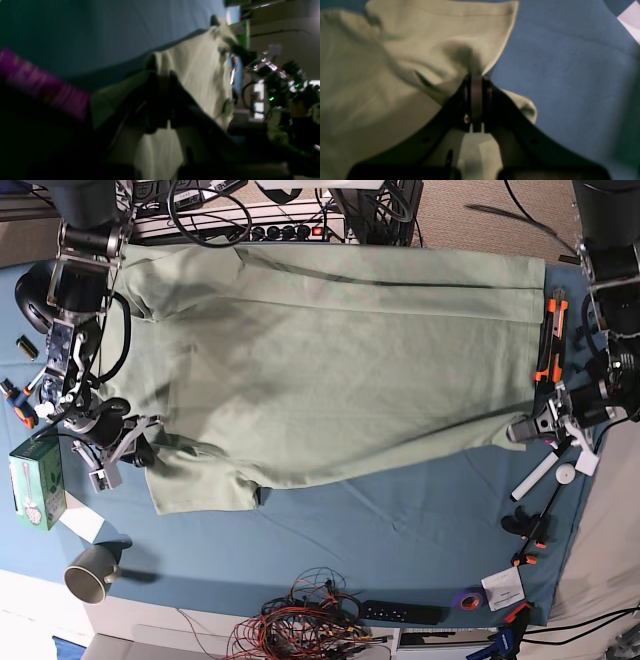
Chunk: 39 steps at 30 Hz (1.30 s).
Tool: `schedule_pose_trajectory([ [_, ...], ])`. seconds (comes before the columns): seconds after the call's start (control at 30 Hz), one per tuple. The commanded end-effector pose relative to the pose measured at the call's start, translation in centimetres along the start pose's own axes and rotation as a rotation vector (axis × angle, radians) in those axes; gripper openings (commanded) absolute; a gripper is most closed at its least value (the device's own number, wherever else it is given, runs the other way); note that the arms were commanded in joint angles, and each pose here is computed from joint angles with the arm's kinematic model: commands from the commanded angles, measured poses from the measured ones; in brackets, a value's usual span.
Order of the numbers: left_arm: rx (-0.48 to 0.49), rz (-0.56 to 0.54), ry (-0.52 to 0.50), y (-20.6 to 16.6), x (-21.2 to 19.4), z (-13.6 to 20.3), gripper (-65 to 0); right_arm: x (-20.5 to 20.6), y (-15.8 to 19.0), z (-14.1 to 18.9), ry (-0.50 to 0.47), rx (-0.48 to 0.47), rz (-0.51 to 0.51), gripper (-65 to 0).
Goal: Fold the T-shirt properly
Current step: 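Grasp the sleeve and hem edges with both grippers and lift, then fold the held side edge over the shirt body with both grippers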
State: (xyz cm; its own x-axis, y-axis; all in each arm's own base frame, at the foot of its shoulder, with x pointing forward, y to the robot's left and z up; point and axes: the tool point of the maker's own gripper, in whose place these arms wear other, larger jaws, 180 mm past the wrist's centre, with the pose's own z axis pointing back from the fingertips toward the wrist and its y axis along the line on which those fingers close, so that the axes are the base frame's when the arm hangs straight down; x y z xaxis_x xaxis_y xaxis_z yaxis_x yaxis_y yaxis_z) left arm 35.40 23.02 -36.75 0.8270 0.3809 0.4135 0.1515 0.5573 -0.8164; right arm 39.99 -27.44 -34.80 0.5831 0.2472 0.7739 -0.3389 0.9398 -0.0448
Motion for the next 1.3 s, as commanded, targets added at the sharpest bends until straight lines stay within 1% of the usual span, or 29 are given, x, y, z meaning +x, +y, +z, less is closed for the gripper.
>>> schedule_pose_trajectory([
  [0.0,0.000,-0.045,-0.037,-0.6,1.9,1.4,-65.0,2.1,-0.7,1.0,-0.055,-0.018,0.028,-65.0],
  [0.17,0.047,-0.063,-0.014,0.4,1.0,3.2,-65.0,0.7,0.1,2.9,-0.031,-0.016,0.095,-65.0],
  [0.23,0.062,-0.064,-0.006,0.7,0.7,3.7,-65.0,-0.2,0.0,3.6,-0.003,-0.023,0.122,-65.0],
  [0.4,0.068,-0.062,0.014,0.9,0.2,3.9,-65.0,-2.1,-0.6,5.2,0.051,-0.038,0.167,-65.0],
  [0.6,0.068,-0.062,0.021,0.9,0.1,3.9,-65.0,-4.3,-0.9,6.2,0.111,-0.039,0.186,-65.0],
  [0.7,0.069,-0.060,0.036,1.0,-0.3,3.9,-65.0,-4.9,-1.0,6.5,0.127,-0.036,0.166,-65.0],
  [0.8,0.076,-0.050,0.067,1.3,-1.4,4.1,-65.0,-5.1,-0.6,6.9,0.118,-0.008,0.098,-65.0],
  [0.87,0.083,-0.037,0.101,1.7,-2.7,4.3,-65.0,-5.9,-0.3,7.1,0.141,0.012,0.065,-65.0],
  [1.0,0.094,-0.012,0.132,2.4,-4.4,4.5,-65.0,-7.3,0.2,7.3,0.176,0.025,0.051,-65.0],
  [1.27,0.095,-0.010,0.138,2.4,-4.5,4.6,-65.0,-9.4,0.8,7.7,0.227,0.039,0.039,-65.0],
])
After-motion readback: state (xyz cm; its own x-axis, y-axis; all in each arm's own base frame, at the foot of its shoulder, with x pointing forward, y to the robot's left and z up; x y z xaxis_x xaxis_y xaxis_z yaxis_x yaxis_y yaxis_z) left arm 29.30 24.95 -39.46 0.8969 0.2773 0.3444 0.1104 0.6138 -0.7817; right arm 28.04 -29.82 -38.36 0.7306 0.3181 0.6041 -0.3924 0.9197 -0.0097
